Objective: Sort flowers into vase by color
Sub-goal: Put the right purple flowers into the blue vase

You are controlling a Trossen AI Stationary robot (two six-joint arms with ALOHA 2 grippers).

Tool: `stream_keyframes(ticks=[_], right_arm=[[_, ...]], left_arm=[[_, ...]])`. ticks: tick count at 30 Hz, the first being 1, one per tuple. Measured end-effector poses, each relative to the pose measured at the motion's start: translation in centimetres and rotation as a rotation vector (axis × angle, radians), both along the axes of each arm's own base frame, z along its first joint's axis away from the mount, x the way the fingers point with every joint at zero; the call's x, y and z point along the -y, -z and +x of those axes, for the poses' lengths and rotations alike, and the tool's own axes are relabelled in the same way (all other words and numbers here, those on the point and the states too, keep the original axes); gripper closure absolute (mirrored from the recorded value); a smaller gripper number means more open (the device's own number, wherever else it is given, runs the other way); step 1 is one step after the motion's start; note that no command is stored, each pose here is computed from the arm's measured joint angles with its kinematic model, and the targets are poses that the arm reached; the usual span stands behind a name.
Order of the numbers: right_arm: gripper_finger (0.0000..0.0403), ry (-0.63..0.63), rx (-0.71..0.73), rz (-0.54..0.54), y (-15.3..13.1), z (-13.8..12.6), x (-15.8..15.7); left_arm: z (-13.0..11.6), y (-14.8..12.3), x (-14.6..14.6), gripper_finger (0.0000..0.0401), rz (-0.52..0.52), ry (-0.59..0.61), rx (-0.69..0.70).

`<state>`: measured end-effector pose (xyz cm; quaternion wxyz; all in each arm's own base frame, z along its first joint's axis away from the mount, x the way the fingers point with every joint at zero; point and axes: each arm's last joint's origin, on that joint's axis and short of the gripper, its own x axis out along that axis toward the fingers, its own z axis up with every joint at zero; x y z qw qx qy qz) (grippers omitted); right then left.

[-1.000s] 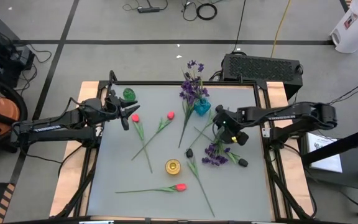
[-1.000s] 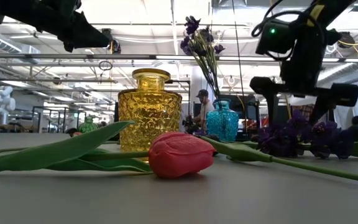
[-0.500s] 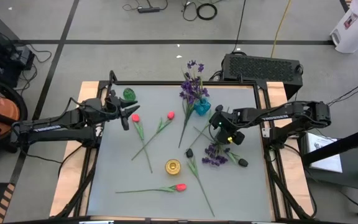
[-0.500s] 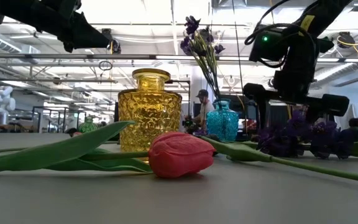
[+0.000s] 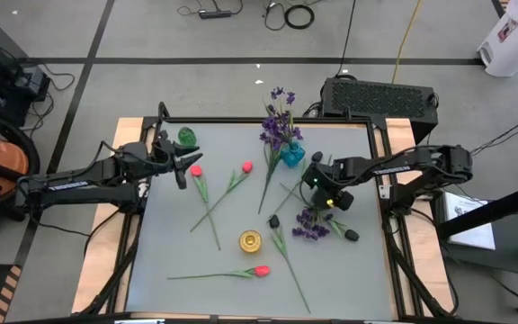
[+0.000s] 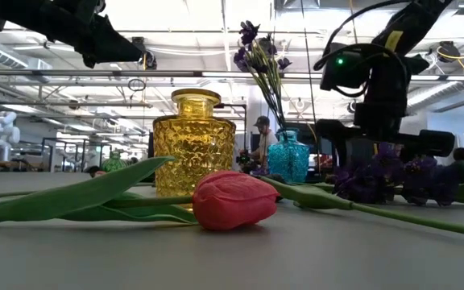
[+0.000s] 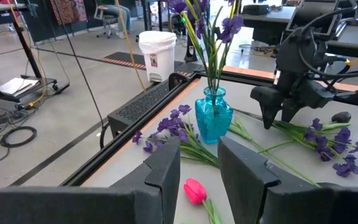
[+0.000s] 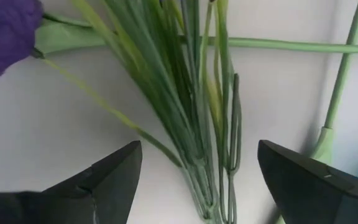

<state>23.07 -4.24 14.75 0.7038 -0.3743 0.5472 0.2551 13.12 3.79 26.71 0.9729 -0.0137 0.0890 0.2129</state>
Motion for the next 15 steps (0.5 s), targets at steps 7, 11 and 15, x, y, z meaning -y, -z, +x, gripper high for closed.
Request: stream_keyframes(ticks=[7,11,15], right_arm=[[0.0154,0.002,-0.003,0.001,0.08,0.03,0.01],[0.0207,0.003,-0.004,0.000,0.08,0.02,0.01],[0.0264,0.003,-0.006,0.000,0.09,0.00,0.01]], left_arm=[[0.00,0.01,0.00,0.0285,0.000,0.000,-0.001],[0.00,0.01,0.00,0.0285,0.000,0.000,-0.001],[0.00,0.01,0.01,0.0285,-0.002,0.000,0.000]])
